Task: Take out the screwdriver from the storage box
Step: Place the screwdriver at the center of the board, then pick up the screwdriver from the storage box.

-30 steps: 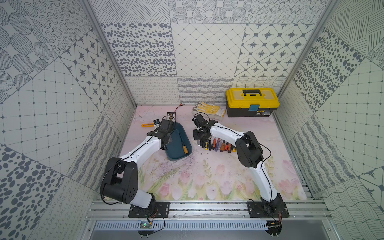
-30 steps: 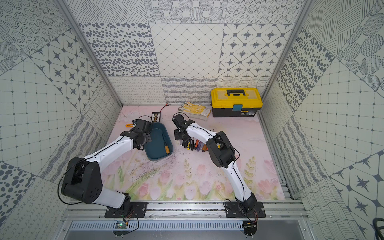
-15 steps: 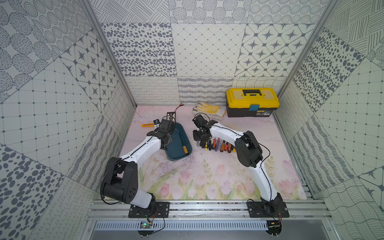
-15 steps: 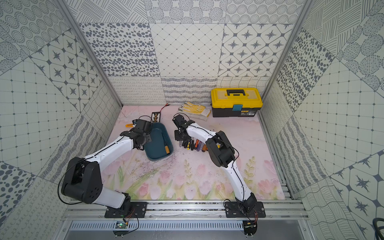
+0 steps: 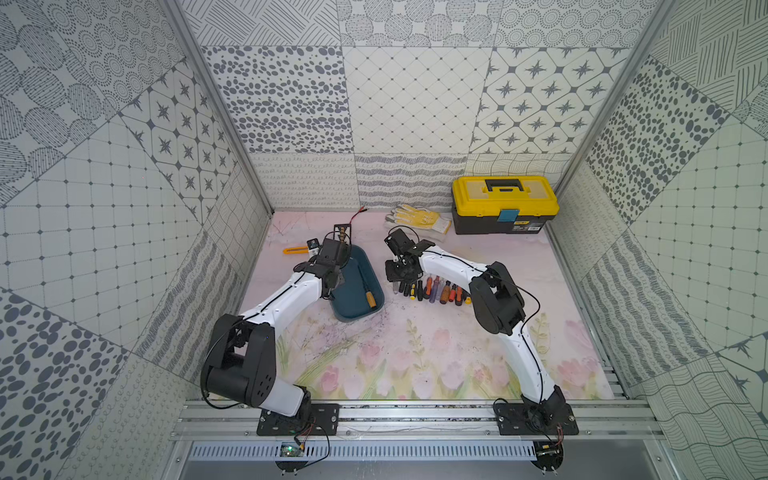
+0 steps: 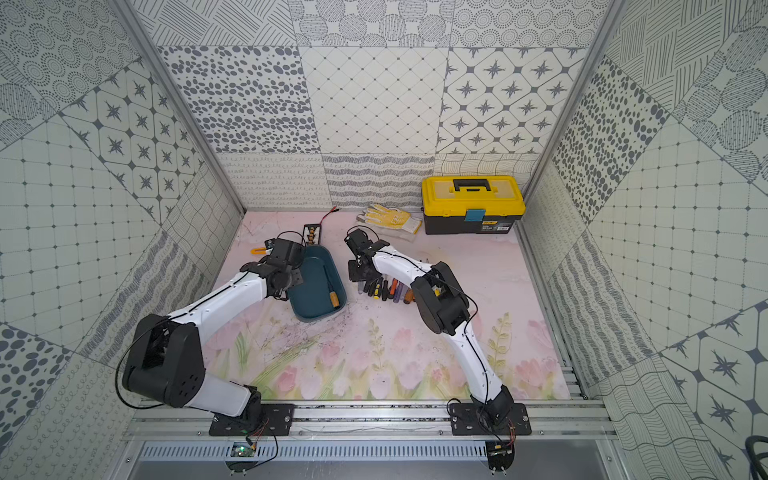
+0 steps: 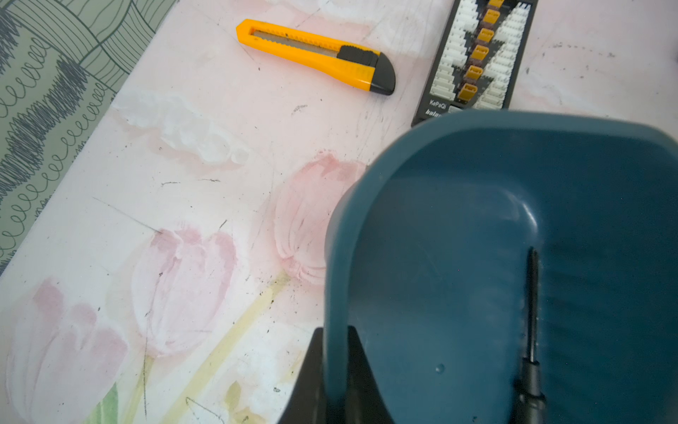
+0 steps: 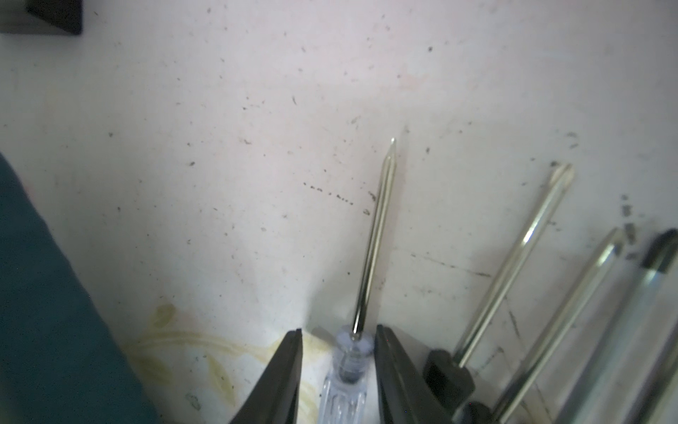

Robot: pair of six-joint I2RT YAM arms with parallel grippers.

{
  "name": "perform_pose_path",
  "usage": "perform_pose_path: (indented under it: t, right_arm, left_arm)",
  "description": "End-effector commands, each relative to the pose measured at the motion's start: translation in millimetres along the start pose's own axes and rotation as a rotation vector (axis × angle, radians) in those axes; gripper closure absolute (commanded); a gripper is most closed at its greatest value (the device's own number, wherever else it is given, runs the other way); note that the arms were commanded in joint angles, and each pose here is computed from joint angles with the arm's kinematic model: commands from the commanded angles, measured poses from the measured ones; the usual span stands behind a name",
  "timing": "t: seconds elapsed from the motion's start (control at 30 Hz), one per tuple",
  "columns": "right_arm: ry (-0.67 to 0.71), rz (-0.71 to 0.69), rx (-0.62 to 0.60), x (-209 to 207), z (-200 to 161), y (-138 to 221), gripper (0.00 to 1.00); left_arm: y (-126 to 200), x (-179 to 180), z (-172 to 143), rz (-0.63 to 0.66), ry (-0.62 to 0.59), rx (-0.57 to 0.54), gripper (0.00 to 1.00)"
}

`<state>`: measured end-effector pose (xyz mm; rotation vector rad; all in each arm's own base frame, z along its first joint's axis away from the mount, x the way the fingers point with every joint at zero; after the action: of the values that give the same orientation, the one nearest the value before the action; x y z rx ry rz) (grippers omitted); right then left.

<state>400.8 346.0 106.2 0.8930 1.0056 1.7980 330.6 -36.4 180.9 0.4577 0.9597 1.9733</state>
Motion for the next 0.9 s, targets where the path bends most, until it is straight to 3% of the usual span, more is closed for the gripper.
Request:
perform_pose_path:
  t: [0.0, 0.43, 0.7, 0.87]
  right_arm:
    - [0.006, 0.026, -0.069, 3.8, 8.5, 22.9, 0.57]
    - [0.129, 0.124, -0.272, 23.8, 13.7, 99.7, 0.48]
    - [0.217, 0.22, -0.261, 55.6, -3.3, 118.9, 0.41]
    - [0.248, 0.22, -0.199, 76.6, -17.4, 106.1, 0.4]
  left_arm:
    - [1.0, -7.7, 7.6, -0.066, 0.006, -0.029, 1.0]
    - [-1.3, -17.9, 4.5, -0.155, -0.014, 0.0, 1.0]
    - [-4.6, -23.5, 1.1, -0.189, -0.023, 0.028, 1.0]
    - [-5.5, -25.0, 0.6, -0.2, -0.021, 0.034, 1.0]
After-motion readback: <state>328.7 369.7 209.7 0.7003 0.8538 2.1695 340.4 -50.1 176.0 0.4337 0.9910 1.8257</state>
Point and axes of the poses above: each gripper's point midway between its finger pads, its own y axis back along the fingers, its own x axis along the line the jaws close on, z = x × y, the point moved 8 cm from there along y, back along the fingers, and after that the axes turned 8 degrees about y, right-handed, at the moved point
